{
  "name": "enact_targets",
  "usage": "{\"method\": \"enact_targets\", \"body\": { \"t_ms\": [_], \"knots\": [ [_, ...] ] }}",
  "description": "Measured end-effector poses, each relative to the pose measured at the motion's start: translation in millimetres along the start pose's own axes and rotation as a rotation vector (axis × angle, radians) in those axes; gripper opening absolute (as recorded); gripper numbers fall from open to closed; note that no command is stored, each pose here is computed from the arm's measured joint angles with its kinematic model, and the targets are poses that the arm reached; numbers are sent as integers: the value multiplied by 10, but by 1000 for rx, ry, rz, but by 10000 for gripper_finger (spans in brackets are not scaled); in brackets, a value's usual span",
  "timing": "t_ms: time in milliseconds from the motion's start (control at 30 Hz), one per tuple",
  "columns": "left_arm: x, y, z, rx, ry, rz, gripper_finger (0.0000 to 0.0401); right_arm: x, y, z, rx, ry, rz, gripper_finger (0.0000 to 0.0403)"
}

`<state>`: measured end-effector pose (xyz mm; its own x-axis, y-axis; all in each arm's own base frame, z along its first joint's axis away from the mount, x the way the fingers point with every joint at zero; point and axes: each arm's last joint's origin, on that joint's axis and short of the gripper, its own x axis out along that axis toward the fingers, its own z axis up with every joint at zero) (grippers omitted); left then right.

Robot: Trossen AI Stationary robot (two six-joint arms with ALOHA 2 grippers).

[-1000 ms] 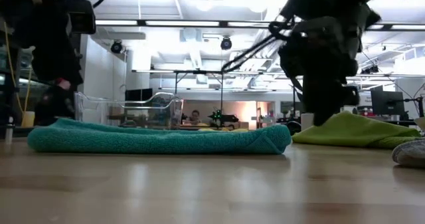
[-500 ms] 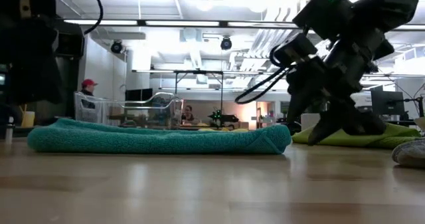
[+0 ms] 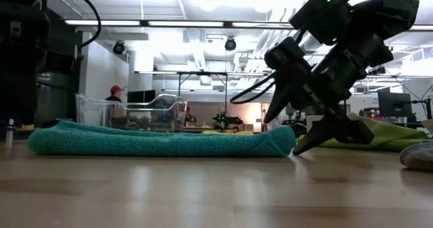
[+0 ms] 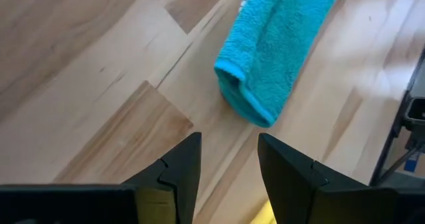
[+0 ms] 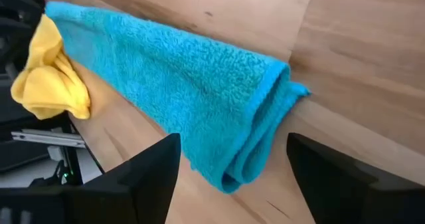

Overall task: Fold microfiber towels
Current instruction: Fold the blue towel

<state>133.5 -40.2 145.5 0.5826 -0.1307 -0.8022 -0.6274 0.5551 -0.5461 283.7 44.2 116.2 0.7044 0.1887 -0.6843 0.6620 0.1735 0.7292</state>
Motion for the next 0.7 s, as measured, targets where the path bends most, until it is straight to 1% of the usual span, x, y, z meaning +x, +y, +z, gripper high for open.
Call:
{"method": "enact_targets", "body": {
  "t_ms": [167, 367, 600, 700],
  "knots": [
    [0, 19, -6, 1, 4, 21, 140, 3, -4, 15, 42, -38, -1, 273],
    [-1, 36, -12, 1, 9, 39, 140, 96, -50, 12, 92, -15, -19, 273],
    [11, 35, -15, -48, 18, 42, 140, 238, 79, 29, 94, 0, -13, 273],
    [26, 35, -20, -49, 34, 48, 140, 256, 105, 33, 95, -5, -12, 263]
  ]
}}
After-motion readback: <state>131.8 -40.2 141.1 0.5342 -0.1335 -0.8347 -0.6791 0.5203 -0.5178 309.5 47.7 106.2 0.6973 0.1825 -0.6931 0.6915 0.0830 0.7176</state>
